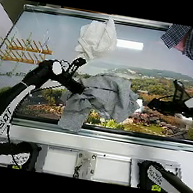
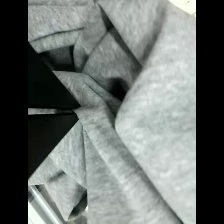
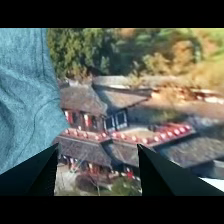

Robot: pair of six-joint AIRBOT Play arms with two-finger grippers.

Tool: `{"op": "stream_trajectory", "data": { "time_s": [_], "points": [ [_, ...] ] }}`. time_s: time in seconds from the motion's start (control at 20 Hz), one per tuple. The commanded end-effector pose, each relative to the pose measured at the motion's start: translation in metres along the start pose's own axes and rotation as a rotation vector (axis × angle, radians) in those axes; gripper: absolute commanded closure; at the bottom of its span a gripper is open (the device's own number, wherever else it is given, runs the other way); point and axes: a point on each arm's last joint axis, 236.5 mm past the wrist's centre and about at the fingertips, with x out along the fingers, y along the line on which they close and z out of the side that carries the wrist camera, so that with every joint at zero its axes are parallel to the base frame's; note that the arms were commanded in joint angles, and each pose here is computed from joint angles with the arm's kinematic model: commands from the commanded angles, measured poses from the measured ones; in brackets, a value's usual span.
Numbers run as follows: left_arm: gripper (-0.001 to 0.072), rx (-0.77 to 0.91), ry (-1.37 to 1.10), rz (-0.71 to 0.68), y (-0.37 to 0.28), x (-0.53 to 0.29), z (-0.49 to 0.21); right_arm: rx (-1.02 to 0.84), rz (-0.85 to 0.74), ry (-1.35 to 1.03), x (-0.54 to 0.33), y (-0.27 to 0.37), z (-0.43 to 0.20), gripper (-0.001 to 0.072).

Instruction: Fold the clothes and pants, and hang the long-sleeved shirts on hangers.

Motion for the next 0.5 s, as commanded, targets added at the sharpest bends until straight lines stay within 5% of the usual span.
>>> {"op": "stream_trajectory", "data": {
  "time_s": [0.0, 0.25, 0.35, 0.45],
  "points": [
    [0.0686, -0.063, 0.009, 0.003, 0.016, -0.007, -0.003, -0.007, 0.105, 0.045, 0.057, 0.021, -0.002, 0.0201],
    [0.0686, -0.118, 0.008, 0.006, 0.026, -0.010, -0.005, -0.064, 0.108, 0.009, 0.078, 0.046, 0.008, 0.0205],
    [0.0686, -0.113, -0.011, 0.010, 0.024, -0.017, -0.002, -0.083, 0.117, -0.004, 0.074, 0.054, 0.015, 0.0509],
    [0.0686, -0.092, -0.090, 0.032, 0.022, -0.038, 0.012, -0.090, 0.141, -0.047, 0.062, 0.066, 0.031, 0.0550]
  ]
}}
